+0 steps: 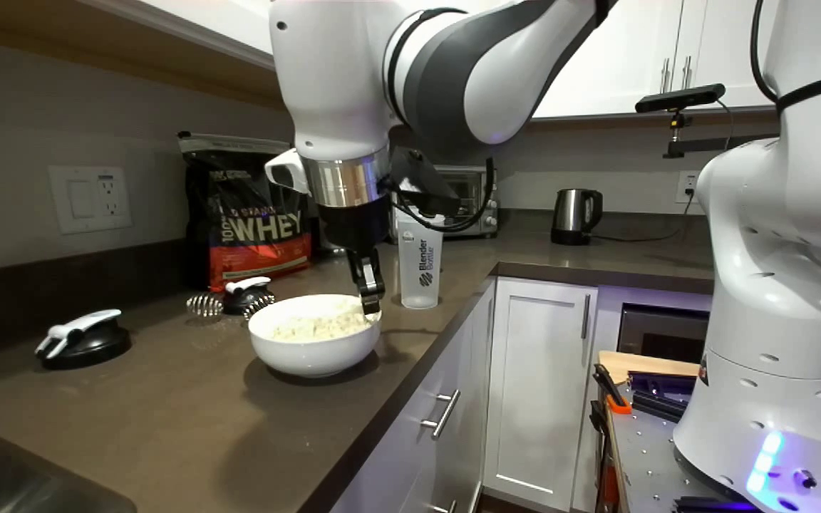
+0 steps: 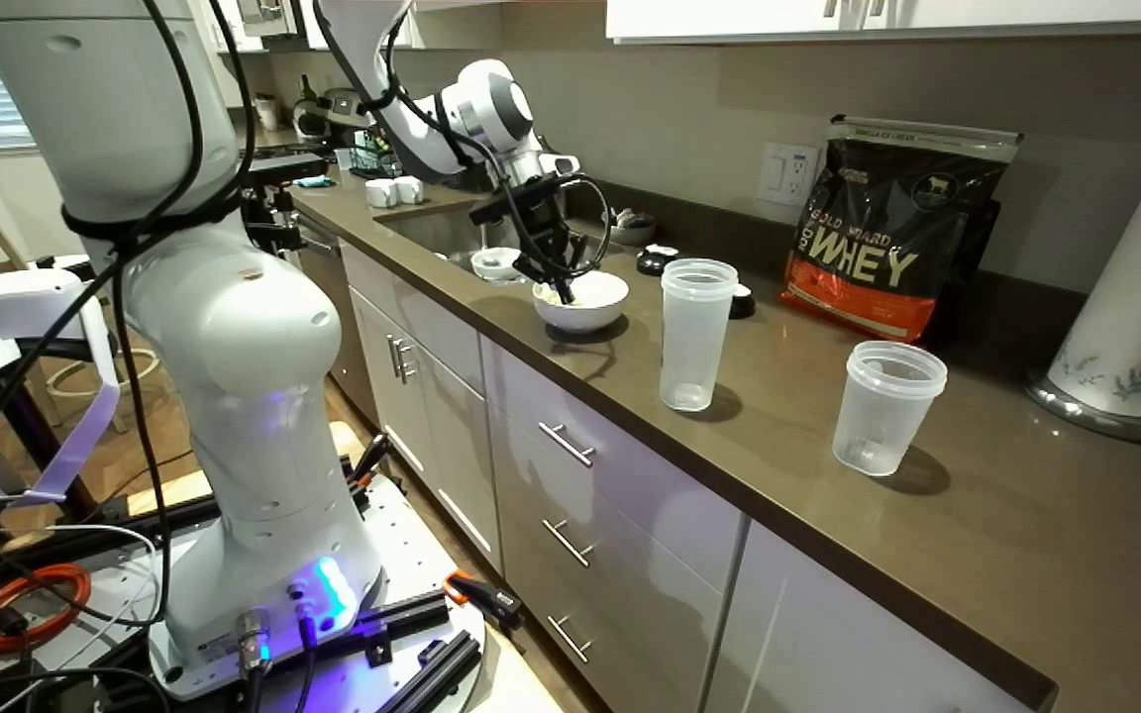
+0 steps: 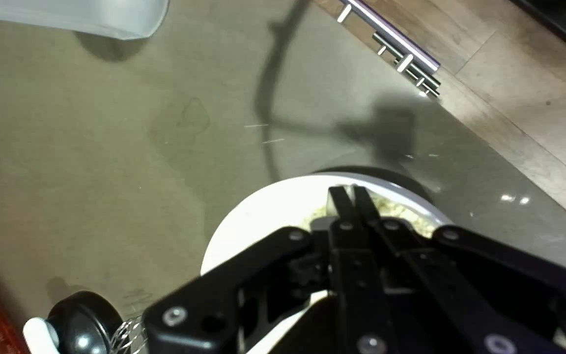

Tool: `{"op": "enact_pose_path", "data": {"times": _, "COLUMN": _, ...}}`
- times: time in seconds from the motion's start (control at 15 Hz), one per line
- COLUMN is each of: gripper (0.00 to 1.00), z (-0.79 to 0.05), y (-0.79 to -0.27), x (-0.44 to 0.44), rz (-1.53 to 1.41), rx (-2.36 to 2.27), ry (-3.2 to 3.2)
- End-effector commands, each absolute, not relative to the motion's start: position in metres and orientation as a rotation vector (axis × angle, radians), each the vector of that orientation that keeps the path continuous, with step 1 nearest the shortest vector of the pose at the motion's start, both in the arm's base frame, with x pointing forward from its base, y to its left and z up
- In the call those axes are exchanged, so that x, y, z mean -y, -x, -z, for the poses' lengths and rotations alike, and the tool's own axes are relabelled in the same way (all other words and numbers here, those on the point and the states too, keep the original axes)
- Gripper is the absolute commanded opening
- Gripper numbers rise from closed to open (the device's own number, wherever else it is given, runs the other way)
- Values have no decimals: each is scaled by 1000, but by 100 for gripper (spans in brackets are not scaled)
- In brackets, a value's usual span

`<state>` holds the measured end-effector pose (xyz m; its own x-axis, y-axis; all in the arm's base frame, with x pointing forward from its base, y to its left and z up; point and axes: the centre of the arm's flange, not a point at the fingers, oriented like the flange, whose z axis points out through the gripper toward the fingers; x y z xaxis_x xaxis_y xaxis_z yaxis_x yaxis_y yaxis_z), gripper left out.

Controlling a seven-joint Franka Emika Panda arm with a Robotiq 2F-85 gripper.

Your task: Take one scoop of the contents in the white bowl and put into the clear cup at the left

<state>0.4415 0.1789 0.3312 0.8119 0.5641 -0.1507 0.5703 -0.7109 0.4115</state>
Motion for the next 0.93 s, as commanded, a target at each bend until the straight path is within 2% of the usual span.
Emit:
{"op": "enact_pose_path", "data": {"times": 0.0, "gripper": 1, "z": -332, "y": -444, "x": -178, "rz": 36, "rx": -833, "ry": -2618}}
{"op": "enact_pose_path", "data": {"times": 0.87, "gripper": 1, "z": -346, "y": -460, "x": -160, "rz": 50, "rx": -686, "ry": -2779}}
